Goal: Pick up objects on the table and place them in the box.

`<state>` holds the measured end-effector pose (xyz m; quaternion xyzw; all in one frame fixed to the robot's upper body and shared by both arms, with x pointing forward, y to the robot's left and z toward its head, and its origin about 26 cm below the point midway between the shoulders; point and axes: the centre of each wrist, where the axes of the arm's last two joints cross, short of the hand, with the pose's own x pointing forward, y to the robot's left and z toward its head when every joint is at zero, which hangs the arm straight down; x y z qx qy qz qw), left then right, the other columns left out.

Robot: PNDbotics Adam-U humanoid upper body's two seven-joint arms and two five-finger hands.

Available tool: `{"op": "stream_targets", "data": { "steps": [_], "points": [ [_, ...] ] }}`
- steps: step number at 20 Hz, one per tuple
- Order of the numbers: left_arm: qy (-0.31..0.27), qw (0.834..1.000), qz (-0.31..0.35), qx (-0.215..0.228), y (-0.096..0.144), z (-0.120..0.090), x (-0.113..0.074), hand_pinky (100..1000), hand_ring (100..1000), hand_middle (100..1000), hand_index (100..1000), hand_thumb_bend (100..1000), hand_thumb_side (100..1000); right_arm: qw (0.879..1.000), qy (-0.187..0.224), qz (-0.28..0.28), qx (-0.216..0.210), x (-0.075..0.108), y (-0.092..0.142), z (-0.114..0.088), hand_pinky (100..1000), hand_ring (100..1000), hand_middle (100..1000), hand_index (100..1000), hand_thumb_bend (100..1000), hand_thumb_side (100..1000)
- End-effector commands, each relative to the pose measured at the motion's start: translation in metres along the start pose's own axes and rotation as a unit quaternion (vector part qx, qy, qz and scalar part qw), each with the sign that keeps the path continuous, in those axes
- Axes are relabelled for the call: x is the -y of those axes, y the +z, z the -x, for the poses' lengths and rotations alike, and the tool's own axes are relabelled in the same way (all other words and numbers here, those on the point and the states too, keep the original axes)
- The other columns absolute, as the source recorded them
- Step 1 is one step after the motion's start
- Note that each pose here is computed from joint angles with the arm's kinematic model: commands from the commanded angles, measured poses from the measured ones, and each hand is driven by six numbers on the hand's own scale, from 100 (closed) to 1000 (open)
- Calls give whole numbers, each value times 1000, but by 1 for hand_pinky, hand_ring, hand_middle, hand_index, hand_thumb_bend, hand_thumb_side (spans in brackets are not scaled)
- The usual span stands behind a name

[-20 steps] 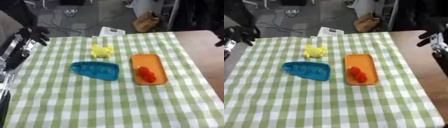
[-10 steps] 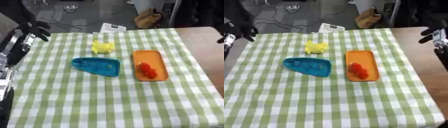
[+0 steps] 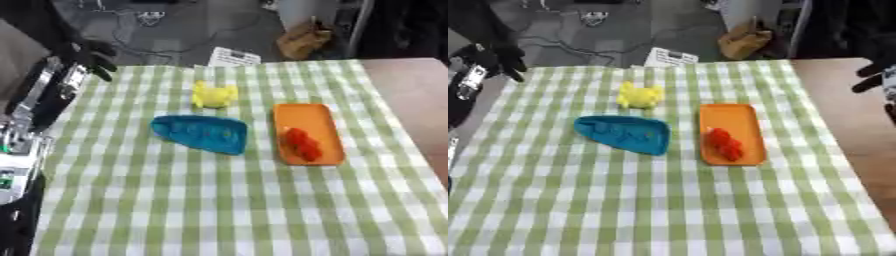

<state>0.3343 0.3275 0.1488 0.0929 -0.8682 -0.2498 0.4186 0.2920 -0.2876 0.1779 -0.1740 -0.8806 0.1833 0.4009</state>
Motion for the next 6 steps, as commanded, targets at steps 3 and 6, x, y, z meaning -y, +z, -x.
{"op": "stream_targets", "data": {
  "steps": [3,6],
  "points": [
    [-5,1000,-3,13,-4,-7,-5,568,629,690,809,100,849,1000,13,5,17,8,-4,-8,515,587,732,748,100,688],
    [-3,1000,-3,16,-5,-8,-4,568,630,689,808,100,847,1000,13,4,17,8,-5,-8,515,588,732,748,100,688]
  ]
}}
